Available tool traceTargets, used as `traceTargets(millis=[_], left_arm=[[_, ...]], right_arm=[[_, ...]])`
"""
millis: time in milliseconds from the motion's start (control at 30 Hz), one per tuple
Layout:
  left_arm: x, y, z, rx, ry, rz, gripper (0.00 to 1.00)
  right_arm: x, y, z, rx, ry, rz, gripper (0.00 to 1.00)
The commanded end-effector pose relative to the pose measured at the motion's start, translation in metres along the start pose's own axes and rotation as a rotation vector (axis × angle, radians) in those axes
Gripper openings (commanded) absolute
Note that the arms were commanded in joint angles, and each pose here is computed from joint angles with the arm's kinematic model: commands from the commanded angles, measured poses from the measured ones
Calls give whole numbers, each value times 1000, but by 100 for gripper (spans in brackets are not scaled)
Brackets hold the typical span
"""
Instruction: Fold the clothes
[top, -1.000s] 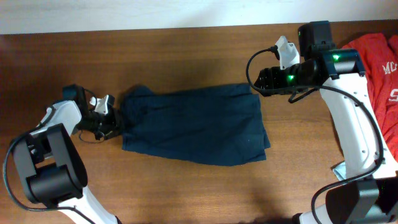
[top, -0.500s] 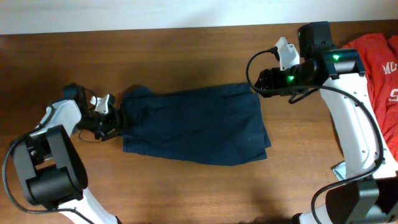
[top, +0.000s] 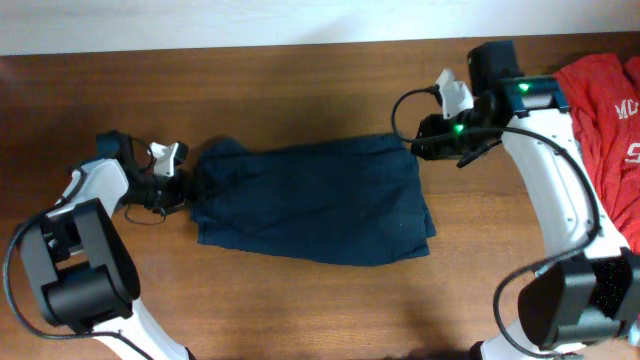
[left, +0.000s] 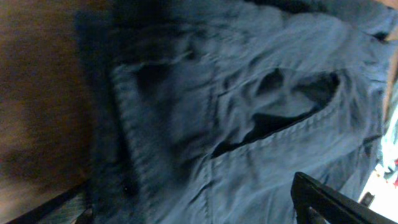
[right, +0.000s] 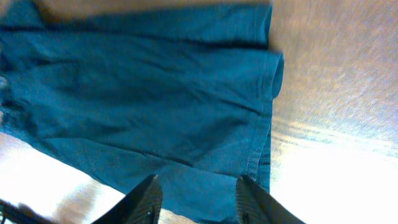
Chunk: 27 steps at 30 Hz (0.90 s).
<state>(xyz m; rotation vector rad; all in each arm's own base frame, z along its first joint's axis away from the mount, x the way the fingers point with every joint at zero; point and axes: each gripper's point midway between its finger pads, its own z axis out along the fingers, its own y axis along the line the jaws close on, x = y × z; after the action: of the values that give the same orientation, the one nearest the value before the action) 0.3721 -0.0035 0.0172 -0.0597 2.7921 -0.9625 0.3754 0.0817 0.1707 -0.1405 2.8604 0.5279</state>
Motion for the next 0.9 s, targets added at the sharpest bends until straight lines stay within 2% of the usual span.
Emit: traceTargets(millis=[0, 300, 400, 600, 867], left_arm=[[56, 34, 49, -51, 206, -57, 92], [58, 37, 50, -56, 214, -63, 91], [59, 36, 50, -56, 220, -67, 91], [61, 35, 50, -54, 227, -72, 90], [67, 34, 46, -47, 252, -101, 91]], right_arm=[[11, 2, 22, -14, 59, 4, 38], [39, 83, 102, -246, 112, -159, 9], [49, 111, 135, -263, 113, -196, 4], [57, 143, 188, -290, 117, -196, 4], [90, 127, 253, -275, 261, -96, 4]])
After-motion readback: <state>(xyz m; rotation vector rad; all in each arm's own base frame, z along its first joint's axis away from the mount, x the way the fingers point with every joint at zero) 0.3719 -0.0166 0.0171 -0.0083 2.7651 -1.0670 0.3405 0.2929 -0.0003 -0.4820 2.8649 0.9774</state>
